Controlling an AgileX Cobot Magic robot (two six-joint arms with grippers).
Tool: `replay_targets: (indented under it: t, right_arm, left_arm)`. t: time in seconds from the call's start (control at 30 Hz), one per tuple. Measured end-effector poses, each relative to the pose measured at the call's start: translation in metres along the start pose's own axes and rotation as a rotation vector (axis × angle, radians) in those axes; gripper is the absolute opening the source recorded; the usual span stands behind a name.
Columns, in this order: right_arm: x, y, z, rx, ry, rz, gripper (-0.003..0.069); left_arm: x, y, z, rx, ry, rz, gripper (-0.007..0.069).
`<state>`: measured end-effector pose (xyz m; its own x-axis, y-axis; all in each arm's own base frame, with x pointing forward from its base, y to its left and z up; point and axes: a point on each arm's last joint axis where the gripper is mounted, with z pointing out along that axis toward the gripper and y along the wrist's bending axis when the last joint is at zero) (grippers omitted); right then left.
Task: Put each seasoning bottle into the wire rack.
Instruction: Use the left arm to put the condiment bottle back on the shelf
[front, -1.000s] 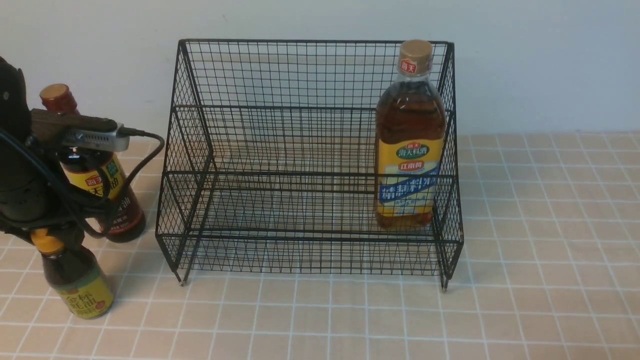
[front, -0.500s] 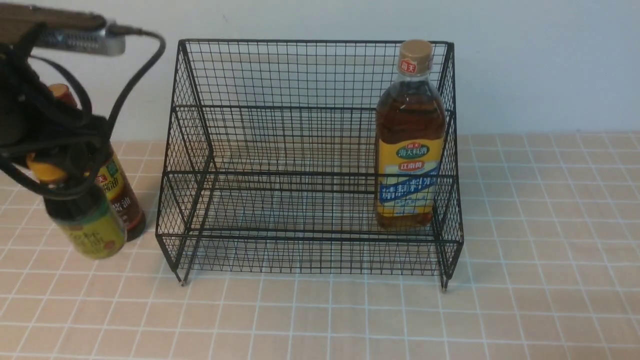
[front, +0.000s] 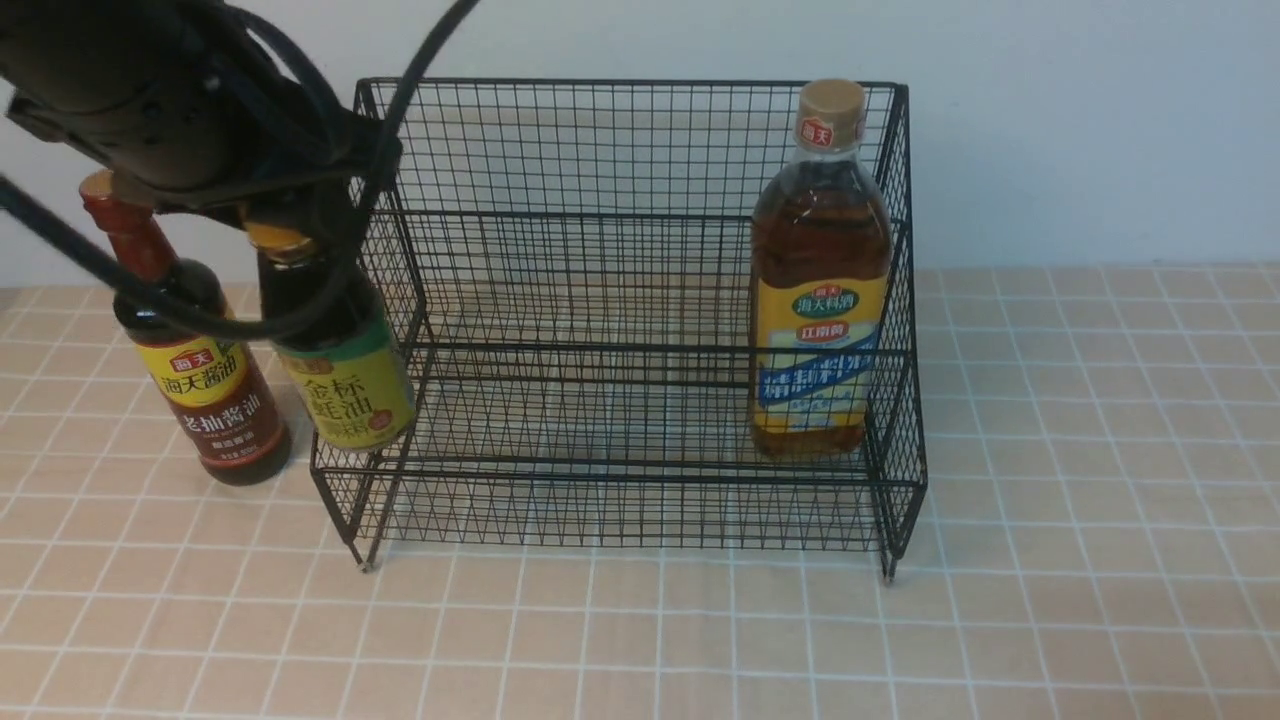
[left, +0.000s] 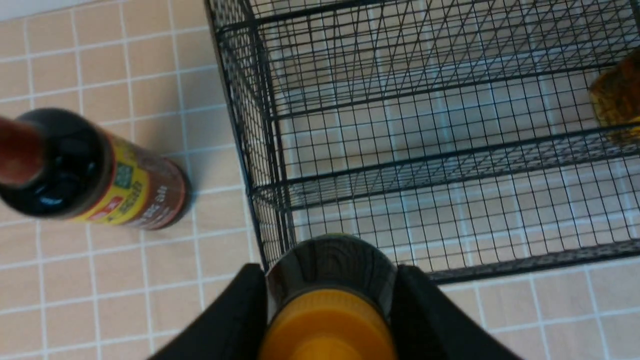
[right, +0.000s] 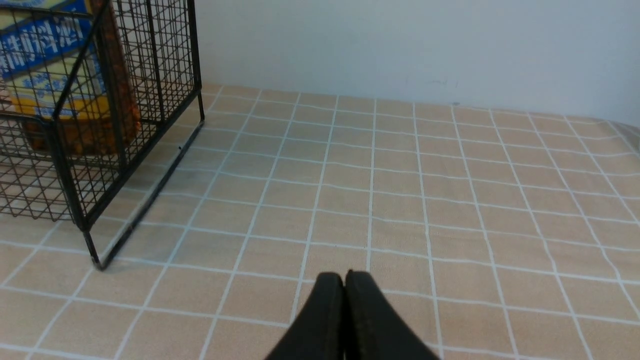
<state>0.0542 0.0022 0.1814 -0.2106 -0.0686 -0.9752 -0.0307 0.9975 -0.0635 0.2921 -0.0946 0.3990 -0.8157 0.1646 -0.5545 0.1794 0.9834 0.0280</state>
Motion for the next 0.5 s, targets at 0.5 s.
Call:
replay_targets:
  t: [0.5]
  right_arm:
    - [0.000,0.000,0.000,0.000,0.000,0.000,-0.0014]
  left_arm:
    - [-0.007,-0.013,0.097,-0.019,0.173,0.001,0.0288]
